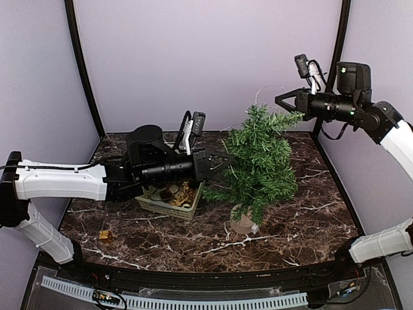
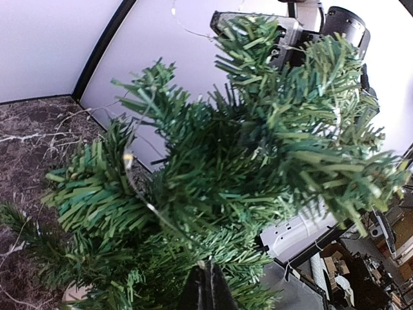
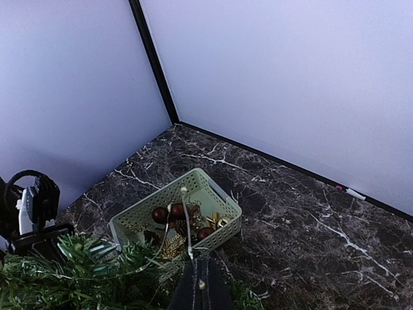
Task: Decorate the small christmas tree
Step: Wrap the side of the string light in the gap of the branches.
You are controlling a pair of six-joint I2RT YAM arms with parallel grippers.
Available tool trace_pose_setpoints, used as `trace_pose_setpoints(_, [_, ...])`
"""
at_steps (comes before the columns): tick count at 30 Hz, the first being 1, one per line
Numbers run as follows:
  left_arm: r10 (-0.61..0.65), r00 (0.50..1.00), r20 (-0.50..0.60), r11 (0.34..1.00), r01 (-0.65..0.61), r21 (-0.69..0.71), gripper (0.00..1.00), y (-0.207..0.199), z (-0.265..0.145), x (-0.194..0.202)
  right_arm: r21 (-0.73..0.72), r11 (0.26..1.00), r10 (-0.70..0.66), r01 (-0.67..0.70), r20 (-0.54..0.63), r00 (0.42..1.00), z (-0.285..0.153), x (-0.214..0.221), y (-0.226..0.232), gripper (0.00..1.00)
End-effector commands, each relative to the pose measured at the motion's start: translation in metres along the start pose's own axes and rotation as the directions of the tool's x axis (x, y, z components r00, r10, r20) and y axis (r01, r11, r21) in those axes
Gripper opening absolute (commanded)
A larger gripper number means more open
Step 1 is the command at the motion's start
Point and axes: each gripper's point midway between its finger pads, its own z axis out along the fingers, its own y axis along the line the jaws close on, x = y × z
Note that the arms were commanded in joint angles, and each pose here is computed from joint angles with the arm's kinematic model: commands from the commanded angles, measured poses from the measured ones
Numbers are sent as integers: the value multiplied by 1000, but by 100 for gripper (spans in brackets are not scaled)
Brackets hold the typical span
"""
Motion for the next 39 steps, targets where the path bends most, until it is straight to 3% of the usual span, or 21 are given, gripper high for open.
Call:
trace_pose_setpoints(1, [-68, 997, 41, 998, 68, -5, 0, 6, -8, -9, 60, 998, -8, 8, -5, 1000, -12, 2, -6, 0])
trace_pose_setpoints(10, [-145, 989, 15, 989, 145, 1, 0, 21, -3, -1, 100, 995, 3, -1, -23, 1000, -22, 9, -10, 0])
trace_pose_setpoints(24, [-128, 989, -72, 989, 133, 68, 0, 11, 24, 2, 272, 961, 87, -51, -121, 989, -55, 43, -30, 0])
trace_pose_setpoints(31, [-114, 992, -59, 992, 117, 41, 0, 17, 28, -4, 342, 935, 196, -99, -262, 945, -67, 87, -36, 0])
trace_pose_setpoints(39, [-113, 993, -32, 993, 114, 34, 0, 24, 30, -11, 240, 948, 291, -206, -401, 869, -68, 128, -10, 0])
